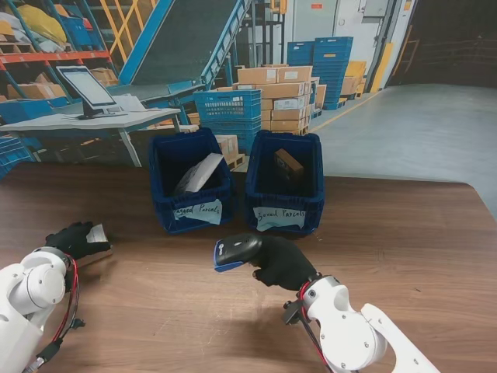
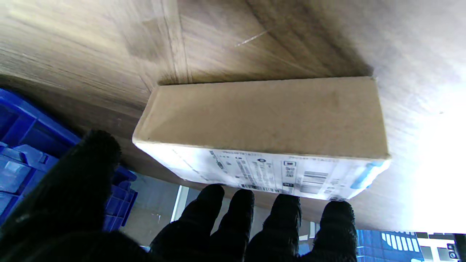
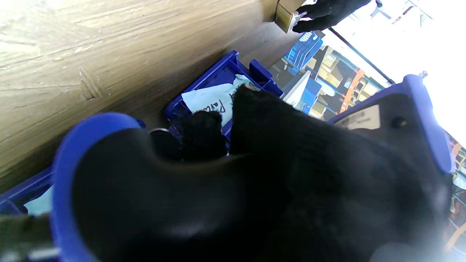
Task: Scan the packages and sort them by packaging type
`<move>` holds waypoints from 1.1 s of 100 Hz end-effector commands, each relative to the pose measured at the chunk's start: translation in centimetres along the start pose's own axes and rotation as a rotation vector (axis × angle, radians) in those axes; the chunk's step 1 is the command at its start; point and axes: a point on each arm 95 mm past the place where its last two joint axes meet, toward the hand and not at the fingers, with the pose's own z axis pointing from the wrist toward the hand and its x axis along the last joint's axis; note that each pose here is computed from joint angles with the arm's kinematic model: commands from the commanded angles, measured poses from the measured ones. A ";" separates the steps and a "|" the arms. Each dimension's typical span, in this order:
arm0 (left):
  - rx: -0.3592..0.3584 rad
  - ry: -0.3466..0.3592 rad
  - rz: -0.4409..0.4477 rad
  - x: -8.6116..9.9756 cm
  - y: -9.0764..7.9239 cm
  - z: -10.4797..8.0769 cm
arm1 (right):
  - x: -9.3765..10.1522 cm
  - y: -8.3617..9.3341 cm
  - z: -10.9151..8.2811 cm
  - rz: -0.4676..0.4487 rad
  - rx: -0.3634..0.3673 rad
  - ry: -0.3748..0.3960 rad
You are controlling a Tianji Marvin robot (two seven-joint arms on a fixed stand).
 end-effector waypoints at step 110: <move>-0.028 -0.107 0.037 -1.6 0.8 0.2 | 0.8 -0.1 0.2 0.000 0.027 0.013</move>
